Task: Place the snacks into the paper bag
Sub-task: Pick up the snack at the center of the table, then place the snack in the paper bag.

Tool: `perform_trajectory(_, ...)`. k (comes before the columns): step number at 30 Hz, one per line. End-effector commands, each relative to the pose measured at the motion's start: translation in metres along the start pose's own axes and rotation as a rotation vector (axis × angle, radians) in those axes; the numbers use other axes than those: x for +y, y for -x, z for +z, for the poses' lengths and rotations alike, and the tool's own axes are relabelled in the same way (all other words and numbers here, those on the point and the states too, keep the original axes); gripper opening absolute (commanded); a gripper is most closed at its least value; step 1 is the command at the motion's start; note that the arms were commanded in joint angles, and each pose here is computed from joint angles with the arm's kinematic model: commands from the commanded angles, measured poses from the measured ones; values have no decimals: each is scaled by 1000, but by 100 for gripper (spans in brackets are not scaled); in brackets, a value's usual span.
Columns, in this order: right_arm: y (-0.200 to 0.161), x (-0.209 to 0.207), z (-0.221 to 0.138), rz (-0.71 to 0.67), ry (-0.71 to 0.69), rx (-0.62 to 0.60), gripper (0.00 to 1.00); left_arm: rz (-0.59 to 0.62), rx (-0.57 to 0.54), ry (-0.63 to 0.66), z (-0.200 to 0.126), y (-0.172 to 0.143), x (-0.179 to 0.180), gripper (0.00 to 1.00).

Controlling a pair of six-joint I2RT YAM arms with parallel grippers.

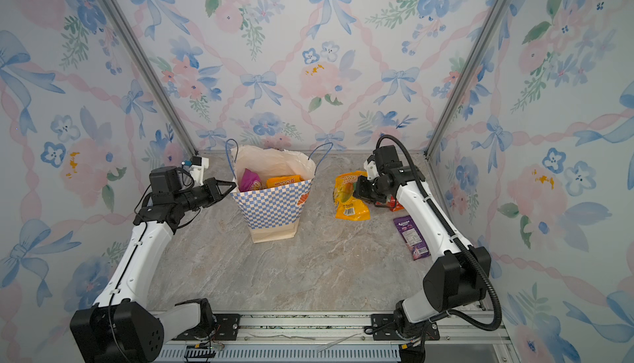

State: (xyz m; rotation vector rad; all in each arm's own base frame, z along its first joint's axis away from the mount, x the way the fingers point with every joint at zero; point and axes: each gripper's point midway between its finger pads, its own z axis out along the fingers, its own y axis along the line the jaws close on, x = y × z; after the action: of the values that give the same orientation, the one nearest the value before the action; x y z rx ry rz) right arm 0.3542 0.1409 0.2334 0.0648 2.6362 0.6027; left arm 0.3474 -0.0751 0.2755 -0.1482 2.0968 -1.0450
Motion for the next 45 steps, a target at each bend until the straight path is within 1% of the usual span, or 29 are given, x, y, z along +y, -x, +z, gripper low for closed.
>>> perform_trajectory(1,18,27,-53,-53,22,-113,0,39,-8,-31,-4,3,-11,0)
perform_trajectory(6,48,67,-116,-130,61,-273,0,39,-8,-31,-3,4,-12,0)
perform_trajectory(9,62,89,-146,-174,81,-345,0,41,-8,-36,-4,4,-13,0)
perform_trajectory(13,77,121,-177,-226,118,-433,0,42,-9,-36,-4,4,-13,0)
perform_trajectory(17,88,161,-199,-278,210,-515,0,42,-9,-35,-4,4,-13,0)
perform_trajectory(22,98,198,-187,-309,286,-540,0,49,-14,-40,-6,5,-16,0)
perform_trajectory(28,103,238,-151,-362,352,-537,0,44,-10,-44,-5,5,-16,0)
perform_trajectory(35,98,275,-97,-414,379,-487,0,49,-12,-48,-7,5,-19,0)
perform_trajectory(41,91,292,-49,-455,355,-450,0,54,-14,-47,-7,4,-19,0)
perform_trajectory(45,84,302,-30,-513,332,-449,0,55,-15,-48,-7,5,-19,0)
